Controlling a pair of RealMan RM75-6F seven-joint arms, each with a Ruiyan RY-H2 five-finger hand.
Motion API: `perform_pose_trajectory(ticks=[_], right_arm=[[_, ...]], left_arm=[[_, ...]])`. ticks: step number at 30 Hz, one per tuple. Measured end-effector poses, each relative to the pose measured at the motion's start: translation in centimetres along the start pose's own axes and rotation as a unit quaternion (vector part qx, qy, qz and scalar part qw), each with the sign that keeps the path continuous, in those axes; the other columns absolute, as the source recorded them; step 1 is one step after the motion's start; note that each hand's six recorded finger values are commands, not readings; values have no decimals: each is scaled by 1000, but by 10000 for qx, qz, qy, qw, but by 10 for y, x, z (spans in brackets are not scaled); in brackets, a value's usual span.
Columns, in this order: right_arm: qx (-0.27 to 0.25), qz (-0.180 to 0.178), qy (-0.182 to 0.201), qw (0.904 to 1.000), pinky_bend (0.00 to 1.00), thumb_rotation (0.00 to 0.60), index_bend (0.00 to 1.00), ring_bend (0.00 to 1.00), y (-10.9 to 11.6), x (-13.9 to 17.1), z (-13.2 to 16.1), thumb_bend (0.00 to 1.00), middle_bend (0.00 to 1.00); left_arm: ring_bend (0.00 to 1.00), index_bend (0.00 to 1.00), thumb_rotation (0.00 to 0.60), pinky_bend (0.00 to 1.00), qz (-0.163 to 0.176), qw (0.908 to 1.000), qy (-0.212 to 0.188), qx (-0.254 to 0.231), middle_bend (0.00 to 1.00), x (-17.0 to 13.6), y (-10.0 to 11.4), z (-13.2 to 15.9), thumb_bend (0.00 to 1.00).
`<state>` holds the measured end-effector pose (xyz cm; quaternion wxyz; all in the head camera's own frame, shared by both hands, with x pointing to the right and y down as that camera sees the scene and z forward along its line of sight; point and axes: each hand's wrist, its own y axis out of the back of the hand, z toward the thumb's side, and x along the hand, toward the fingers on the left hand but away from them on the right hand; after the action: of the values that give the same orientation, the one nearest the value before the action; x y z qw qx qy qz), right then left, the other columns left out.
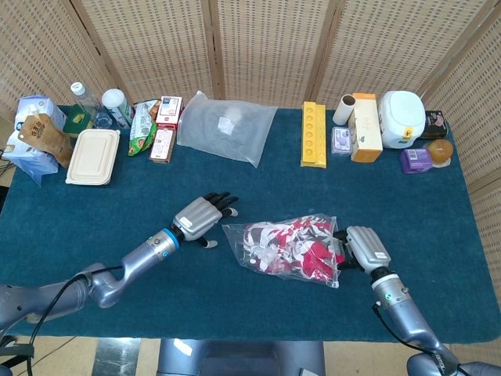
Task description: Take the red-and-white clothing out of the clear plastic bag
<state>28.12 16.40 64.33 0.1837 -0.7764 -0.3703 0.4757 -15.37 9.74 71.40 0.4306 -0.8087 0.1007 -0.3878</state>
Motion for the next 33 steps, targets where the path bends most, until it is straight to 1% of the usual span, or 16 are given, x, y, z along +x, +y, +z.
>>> perform_pose_trajectory(ticks=[5, 11, 13, 15, 17, 20, 22, 24, 26, 29, 33], right_arm=[[-19, -6, 14, 10000, 827, 600, 774, 871, 1, 1, -1, 379, 760], [-31, -10, 7, 10000, 830, 600, 774, 873, 2, 3, -3, 379, 761], [-43, 1, 10, 10000, 831, 600, 774, 873, 1, 3, -3, 380, 761], [-46, 17, 17, 10000, 834, 600, 774, 874, 1, 3, -4, 380, 762], [-59, 29, 29, 10000, 835, 600, 775, 874, 0, 3, -4, 379, 762], [-77, 41, 37, 10000, 837, 600, 774, 874, 0, 3, -4, 379, 762], [-70, 49, 35, 10000, 837, 600, 774, 874, -1, 3, -4, 380, 762], [-79, 52, 29, 10000, 838, 600, 774, 874, -1, 3, -5, 380, 763], [-88, 56, 30, 9999, 838, 600, 774, 874, -1, 3, -5, 380, 763], [-86, 74, 36, 9999, 838, 600, 774, 875, -2, 3, -5, 379, 765], [-90, 72, 55, 9999, 841, 600, 777, 878, -3, 3, -4, 380, 766]], left_arm=[[14, 259, 543, 149, 84, 10000, -23, 16, 61, 18, 3, 13, 227], [14, 327, 540, 160, 51, 10000, 41, -32, 60, 31, 0, 21, 249], [14, 363, 543, 162, 82, 9999, 60, -22, 67, 34, -1, 23, 269], [22, 422, 543, 170, 136, 9999, 67, -52, 84, 37, -2, 27, 301], [29, 448, 544, 175, 192, 9998, 85, -58, 90, 39, -3, 29, 323], [36, 502, 549, 180, 237, 9997, 111, -20, 100, 42, -4, 32, 387], [36, 528, 556, 180, 246, 9996, 115, -9, 105, 43, -4, 32, 418], [36, 553, 584, 180, 242, 9996, 109, 21, 111, 43, -4, 31, 454], [36, 572, 598, 180, 221, 9997, 116, 40, 114, 42, -5, 29, 480], [36, 595, 600, 180, 213, 9997, 134, 60, 122, 41, -6, 26, 507], [36, 600, 600, 180, 225, 9996, 166, 100, 124, 38, -5, 20, 524]])
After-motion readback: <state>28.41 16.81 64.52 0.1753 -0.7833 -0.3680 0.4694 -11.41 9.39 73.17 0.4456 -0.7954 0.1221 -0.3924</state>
